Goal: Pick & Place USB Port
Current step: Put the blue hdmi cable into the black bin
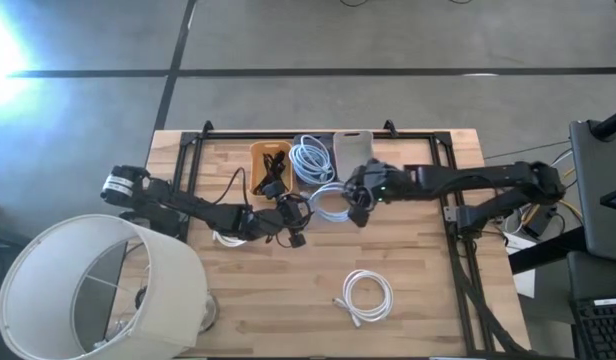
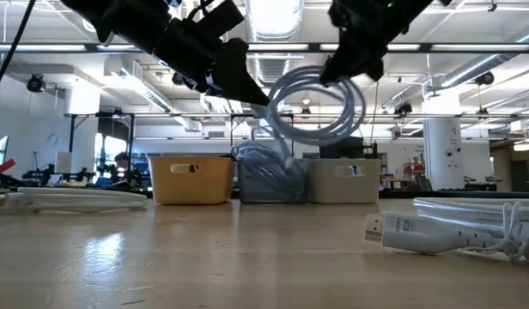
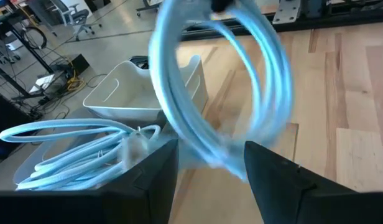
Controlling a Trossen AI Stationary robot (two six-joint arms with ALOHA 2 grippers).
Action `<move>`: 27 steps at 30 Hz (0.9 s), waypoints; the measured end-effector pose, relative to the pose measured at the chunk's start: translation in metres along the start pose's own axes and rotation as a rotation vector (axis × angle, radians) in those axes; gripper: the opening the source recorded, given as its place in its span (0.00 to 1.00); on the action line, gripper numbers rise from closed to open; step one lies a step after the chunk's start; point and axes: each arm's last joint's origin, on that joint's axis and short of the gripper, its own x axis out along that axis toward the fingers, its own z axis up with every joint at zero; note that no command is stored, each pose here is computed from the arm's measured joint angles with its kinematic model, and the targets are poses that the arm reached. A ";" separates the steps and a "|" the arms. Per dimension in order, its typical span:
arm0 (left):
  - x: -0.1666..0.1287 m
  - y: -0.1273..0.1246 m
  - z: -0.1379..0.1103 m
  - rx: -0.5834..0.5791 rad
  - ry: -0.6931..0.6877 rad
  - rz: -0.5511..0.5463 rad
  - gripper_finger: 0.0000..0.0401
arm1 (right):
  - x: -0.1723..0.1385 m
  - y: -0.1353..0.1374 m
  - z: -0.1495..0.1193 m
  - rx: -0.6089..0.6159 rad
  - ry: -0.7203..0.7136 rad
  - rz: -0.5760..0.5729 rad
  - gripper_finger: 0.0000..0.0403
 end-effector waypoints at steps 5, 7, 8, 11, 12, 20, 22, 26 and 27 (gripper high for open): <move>0.000 0.000 0.000 -0.001 0.000 0.001 0.47 | -0.025 -0.011 0.003 -0.008 -0.071 -0.142 0.07; 0.000 0.000 0.000 -0.001 0.000 0.001 0.46 | -0.029 -0.015 0.007 -0.019 -0.105 -0.150 0.07; 0.000 0.000 0.000 -0.002 -0.001 0.001 0.46 | -0.031 -0.017 0.010 -0.020 -0.126 -0.152 0.07; 0.000 0.000 0.000 -0.002 -0.001 0.001 0.46 | -0.030 -0.025 0.019 -0.054 -0.188 -0.170 0.07; 0.000 0.000 0.000 -0.002 0.000 0.001 0.46 | -0.029 -0.028 0.022 -0.061 -0.212 -0.176 0.07; 0.000 -0.002 -0.001 0.000 0.005 -0.069 0.45 | -0.011 -0.069 0.049 -0.023 -0.352 -0.031 0.07; 0.000 -0.002 -0.001 0.002 0.007 -0.070 0.45 | -0.001 -0.082 0.053 -0.012 -0.364 0.011 0.07; 0.000 -0.002 -0.003 0.014 0.024 -0.069 0.45 | 0.026 -0.105 0.050 0.011 -0.317 0.062 0.07; 0.000 -0.002 -0.003 0.016 0.027 -0.069 0.45 | 0.033 -0.109 0.049 0.017 -0.308 0.065 0.07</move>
